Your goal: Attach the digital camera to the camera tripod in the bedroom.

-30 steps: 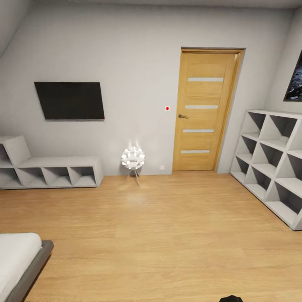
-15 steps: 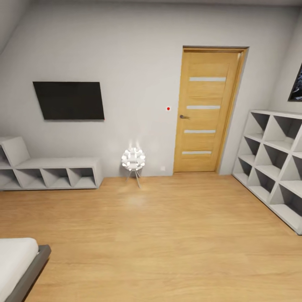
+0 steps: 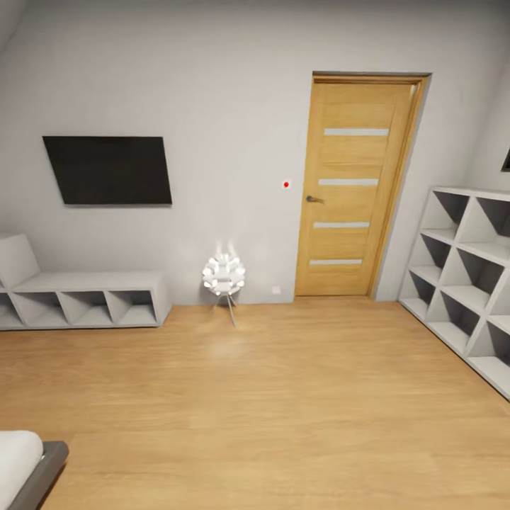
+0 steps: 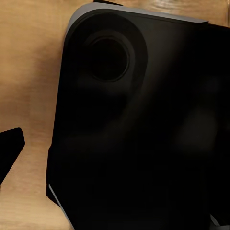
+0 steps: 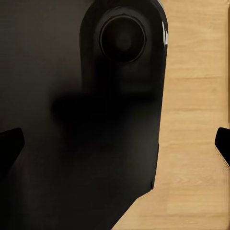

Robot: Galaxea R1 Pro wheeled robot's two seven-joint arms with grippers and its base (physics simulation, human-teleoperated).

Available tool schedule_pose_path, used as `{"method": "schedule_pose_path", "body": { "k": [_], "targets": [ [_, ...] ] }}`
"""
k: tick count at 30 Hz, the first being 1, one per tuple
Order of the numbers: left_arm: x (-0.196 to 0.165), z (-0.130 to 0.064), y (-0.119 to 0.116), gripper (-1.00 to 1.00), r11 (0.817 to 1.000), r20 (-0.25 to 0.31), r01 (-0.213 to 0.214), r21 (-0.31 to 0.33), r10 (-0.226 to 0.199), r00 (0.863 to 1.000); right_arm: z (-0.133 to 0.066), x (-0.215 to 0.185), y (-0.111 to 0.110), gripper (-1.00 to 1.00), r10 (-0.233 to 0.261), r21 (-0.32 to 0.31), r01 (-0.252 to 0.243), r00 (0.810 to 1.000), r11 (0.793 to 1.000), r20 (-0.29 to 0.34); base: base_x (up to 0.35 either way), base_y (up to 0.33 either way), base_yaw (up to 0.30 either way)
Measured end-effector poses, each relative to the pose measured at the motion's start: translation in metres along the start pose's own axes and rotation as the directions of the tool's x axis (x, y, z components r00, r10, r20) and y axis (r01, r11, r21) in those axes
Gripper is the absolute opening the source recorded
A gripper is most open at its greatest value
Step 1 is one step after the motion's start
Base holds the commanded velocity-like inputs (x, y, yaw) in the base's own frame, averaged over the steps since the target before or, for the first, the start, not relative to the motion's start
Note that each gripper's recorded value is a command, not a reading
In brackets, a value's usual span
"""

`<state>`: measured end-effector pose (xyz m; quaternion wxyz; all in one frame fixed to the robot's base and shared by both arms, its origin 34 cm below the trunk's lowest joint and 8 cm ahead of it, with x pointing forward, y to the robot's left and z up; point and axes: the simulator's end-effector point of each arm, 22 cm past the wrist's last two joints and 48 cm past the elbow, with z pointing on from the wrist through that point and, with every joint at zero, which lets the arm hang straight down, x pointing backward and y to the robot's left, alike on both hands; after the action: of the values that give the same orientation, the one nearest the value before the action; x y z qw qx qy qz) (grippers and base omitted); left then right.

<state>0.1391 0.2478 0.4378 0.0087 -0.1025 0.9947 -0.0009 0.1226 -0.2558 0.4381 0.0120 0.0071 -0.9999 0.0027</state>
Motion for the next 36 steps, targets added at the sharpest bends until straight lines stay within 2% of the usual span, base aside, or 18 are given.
{"method": "schedule_pose_path", "body": {
  "k": [22,28,36],
  "targets": [
    [0.0000,0.0000,0.0000,1.00,1.000,0.000,0.000,0.000,0.000,1.000,0.0000,-0.0005,0.0006,1.00,0.003,-0.001,-0.003,1.000,1.000,0.002,0.324,0.000,0.000],
    [-0.0003,0.0000,0.0000,1.00,1.000,0.001,0.000,0.000,0.000,1.000,-0.0001,-0.0069,0.0014,1.00,0.022,-0.002,-0.022,0.999,1.000,0.031,0.324,0.000,0.000],
    [-0.0003,0.0000,0.0001,1.00,1.000,0.002,0.001,0.000,-0.001,1.000,-0.0002,-0.0083,0.0012,1.00,0.025,-0.001,-0.025,0.999,1.000,0.037,0.324,0.034,0.000]
  ]
}}
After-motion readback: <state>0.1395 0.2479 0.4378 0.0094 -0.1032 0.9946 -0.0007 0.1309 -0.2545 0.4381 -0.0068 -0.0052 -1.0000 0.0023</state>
